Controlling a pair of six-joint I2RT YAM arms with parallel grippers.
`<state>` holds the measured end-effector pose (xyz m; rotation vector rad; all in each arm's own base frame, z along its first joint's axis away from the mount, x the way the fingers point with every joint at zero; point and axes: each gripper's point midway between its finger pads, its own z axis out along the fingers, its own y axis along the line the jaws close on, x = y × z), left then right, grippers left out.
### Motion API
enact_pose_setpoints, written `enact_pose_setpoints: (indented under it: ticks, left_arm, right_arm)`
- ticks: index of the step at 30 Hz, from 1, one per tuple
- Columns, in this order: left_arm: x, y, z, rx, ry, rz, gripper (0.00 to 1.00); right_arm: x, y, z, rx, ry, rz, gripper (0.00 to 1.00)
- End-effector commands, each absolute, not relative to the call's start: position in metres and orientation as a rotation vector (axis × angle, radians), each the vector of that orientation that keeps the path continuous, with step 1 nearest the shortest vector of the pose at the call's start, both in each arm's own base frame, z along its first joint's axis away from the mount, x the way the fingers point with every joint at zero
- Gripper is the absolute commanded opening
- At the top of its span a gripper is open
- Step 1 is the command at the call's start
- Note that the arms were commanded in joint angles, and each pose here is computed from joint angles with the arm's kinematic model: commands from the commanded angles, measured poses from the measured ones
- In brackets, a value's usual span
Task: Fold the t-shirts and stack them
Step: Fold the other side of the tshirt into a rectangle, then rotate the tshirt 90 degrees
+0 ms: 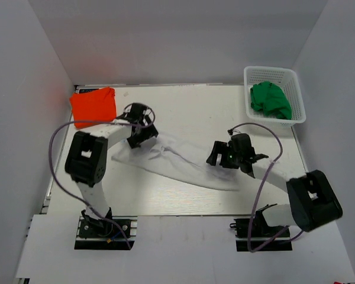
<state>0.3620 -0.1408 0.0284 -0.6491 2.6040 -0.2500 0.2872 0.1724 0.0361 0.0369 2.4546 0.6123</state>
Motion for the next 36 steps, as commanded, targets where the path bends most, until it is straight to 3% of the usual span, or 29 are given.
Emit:
enact_pose_setpoints:
  ticks: [1,3,5,6,7,12,16,24,29,36]
  left_arm:
    - [0.425,-0.155,0.025,-0.551,2.556,-0.26,1.0]
    - [0.455,-0.175,0.002,-0.432,2.578,-0.26,1.0]
    - [0.517,-0.215,0.031,-0.319,2.438,-0.419,1.0]
    - [0.525,-0.224,-0.011,-0.311,2.498,-0.433,1.0]
    - [0.561,-0.253,0.019,-0.258,2.408,-0.577,1.0]
    - [0.617,-0.311,-0.001,-0.221,2.303,-0.85,1.0]
    - [0.616,-0.33,-0.008,-0.239,2.262,-1.016,1.0]
    - [0.638,-0.324,0.041,-0.205,2.133,-0.953,1.0]
    - [0.646,-0.323,0.117,-0.125,2.0,-0.984,1.0]
    - [0.627,-0.318,0.257,0.02,1.789,-0.995,1.0]
  right_arm:
    - [0.23,0.18,0.028,-0.093,2.514,0.697,0.9]
    - [0.207,0.203,0.032,-0.247,2.504,0.789,0.9]
    - [0.192,0.221,0.038,-0.362,2.5,0.875,0.9]
    - [0.171,0.239,0.039,-0.527,2.486,0.913,0.9]
    - [0.17,0.249,0.044,-0.58,2.457,0.932,0.9]
    - [0.111,0.279,0.025,-1.039,2.442,1.018,0.9]
    - [0.076,0.285,0.026,-1.289,2.38,1.069,0.9]
    - [0.069,0.299,0.043,-1.377,2.246,1.058,0.9]
    - [0.079,0.294,0.072,-1.316,2.103,1.007,0.9]
    - [0.127,0.288,0.125,-0.879,1.961,0.921,0.9]
